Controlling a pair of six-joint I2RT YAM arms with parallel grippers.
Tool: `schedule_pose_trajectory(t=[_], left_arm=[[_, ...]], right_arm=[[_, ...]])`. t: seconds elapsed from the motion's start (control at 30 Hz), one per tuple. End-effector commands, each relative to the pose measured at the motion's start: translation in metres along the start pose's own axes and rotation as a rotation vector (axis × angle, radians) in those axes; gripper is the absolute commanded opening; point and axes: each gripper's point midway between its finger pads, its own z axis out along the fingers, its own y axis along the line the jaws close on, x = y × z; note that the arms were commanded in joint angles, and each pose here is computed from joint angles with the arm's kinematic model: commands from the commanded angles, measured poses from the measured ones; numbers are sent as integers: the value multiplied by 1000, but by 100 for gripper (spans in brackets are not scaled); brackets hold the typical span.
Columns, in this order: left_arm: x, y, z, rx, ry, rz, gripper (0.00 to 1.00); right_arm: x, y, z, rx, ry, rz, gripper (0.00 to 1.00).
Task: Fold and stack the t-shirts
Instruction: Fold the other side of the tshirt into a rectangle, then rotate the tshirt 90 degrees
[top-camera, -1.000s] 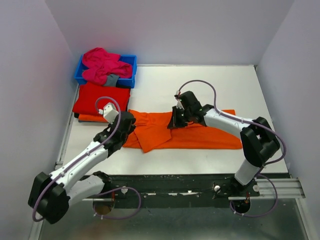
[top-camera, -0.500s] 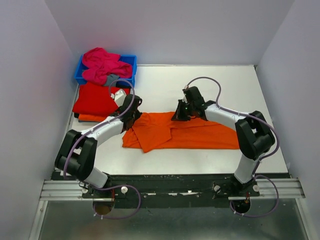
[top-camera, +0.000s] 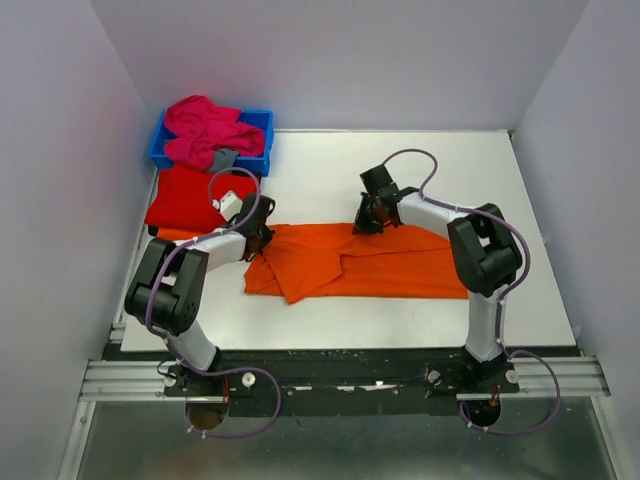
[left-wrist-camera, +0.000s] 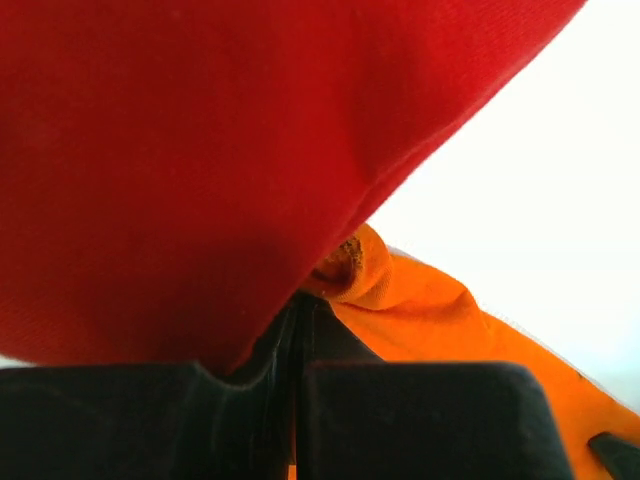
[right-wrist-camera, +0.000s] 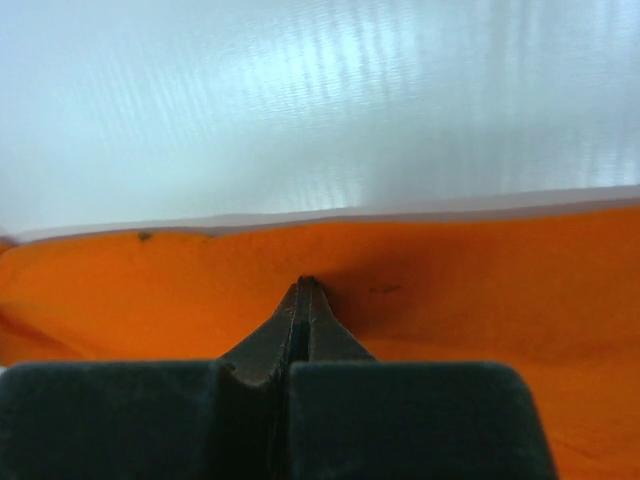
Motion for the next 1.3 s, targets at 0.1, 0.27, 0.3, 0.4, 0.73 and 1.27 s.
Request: schedule_pose_trajectory(t=[0.1, 0.27, 0.3, 0.4, 0.73, 1.27], left_arm=[[-20, -8, -1, -17, -45, 42, 10], [-44, -48, -24, 48, -126, 112, 15], [-48, -55, -31, 53, -146, 122, 16], [-50, -67, -44, 71, -153, 137, 16], [6, -40, -40, 61, -46, 59, 0], [26, -37, 5, -66, 14, 119, 0]], right_arm=[[-15, -49, -18, 259, -91, 5, 1], [-36, -31, -56, 174, -194, -50, 1], [-37, -31, -63, 170, -208, -59, 1], [-37, -32, -92, 155, -250, -72, 1], [41, -114, -145, 284, -226, -4, 1], [95, -163, -119, 410, -107, 47, 1]])
